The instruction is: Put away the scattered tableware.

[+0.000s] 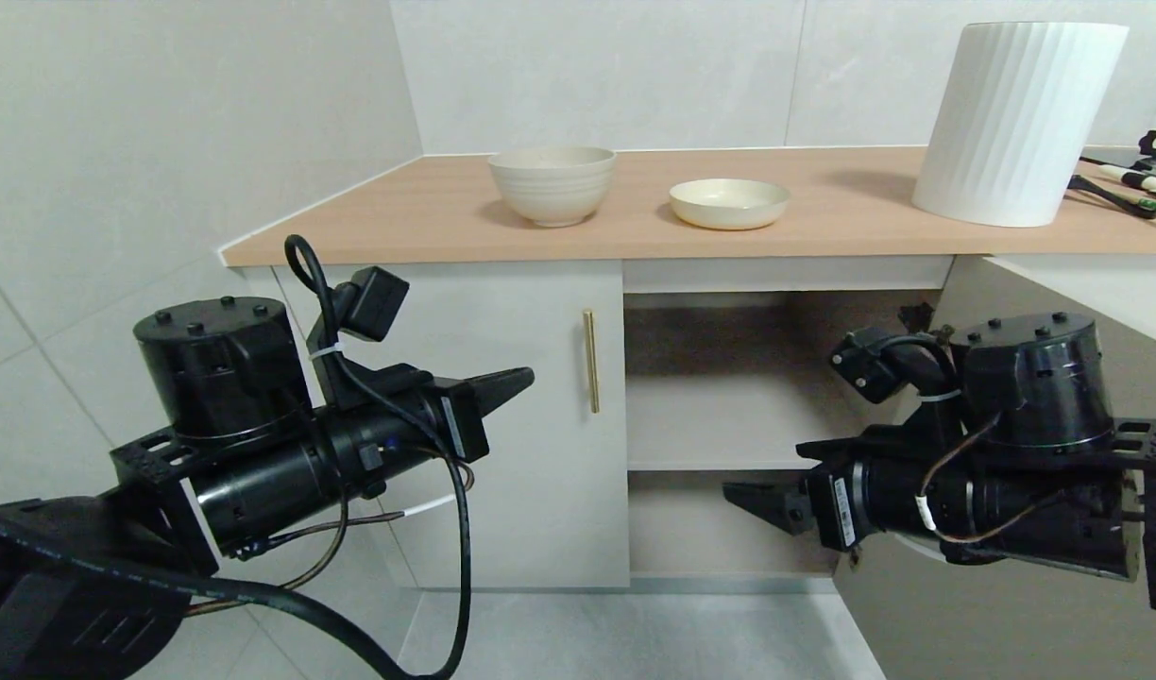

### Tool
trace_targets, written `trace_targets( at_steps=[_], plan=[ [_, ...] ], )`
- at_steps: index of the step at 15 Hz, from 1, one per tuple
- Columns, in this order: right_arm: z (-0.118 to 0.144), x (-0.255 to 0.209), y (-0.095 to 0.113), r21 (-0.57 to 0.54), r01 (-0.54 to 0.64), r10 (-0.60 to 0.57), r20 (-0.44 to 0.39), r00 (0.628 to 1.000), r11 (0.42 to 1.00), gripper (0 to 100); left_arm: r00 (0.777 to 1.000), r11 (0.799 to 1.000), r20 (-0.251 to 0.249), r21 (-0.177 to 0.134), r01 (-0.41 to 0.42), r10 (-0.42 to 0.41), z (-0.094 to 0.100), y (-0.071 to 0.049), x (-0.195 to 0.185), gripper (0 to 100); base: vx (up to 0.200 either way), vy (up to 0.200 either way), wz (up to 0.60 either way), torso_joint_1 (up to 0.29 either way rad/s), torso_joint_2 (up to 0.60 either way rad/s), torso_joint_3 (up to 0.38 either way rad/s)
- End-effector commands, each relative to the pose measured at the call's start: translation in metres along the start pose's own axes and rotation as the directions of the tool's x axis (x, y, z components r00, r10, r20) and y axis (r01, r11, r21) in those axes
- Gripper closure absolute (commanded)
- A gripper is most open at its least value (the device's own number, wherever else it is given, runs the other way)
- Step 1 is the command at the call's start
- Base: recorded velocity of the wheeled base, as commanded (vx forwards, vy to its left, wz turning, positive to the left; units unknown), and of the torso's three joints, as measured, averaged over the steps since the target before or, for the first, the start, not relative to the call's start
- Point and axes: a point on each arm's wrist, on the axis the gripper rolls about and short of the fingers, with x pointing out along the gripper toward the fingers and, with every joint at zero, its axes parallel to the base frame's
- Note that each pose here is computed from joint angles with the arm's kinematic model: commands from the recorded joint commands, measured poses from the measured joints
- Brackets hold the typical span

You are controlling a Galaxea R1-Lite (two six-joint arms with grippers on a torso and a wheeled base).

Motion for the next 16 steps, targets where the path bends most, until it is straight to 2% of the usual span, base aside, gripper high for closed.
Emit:
trace_targets(
  at_steps=[1,4,9,11,16],
  plan=[
    [0.006,-0.011,0.002,-0.004,-0.004,0.004,0.039,0.999,1.000,0,1.000,1.000,0.013,0.006,0.004,-0.004,0.004,-0.002,-0.004,100,0.000,0.000,0.00,0.000,0.00,0.000],
    [0.013,-0.024,0.003,-0.007,-0.009,0.009,0.083,0.996,1.000,0,1.000,1.000,0.019,0.009,0.006,-0.006,0.007,-0.005,-0.008,100,0.200,0.000,0.00,-0.006,0.00,0.004],
    [0.012,-0.035,0.004,-0.008,-0.015,0.015,0.055,0.998,1.000,0,1.000,1.000,0.019,0.009,0.005,-0.005,0.007,-0.005,-0.008,100,0.200,0.000,0.00,0.005,0.01,0.001],
    [0.015,-0.042,0.006,-0.010,-0.021,0.021,0.071,0.997,1.000,0,1.000,1.000,0.024,0.010,0.008,-0.008,0.008,-0.005,-0.009,100,0.200,0.000,0.00,-0.005,0.00,0.005],
    [0.011,-0.052,0.006,-0.072,-0.046,0.052,0.083,0.995,0.996,0,0.997,0.999,0.066,0.023,0.023,-0.025,0.017,-0.013,-0.022,100,0.000,0.000,0.00,0.000,0.00,0.000]
  ],
)
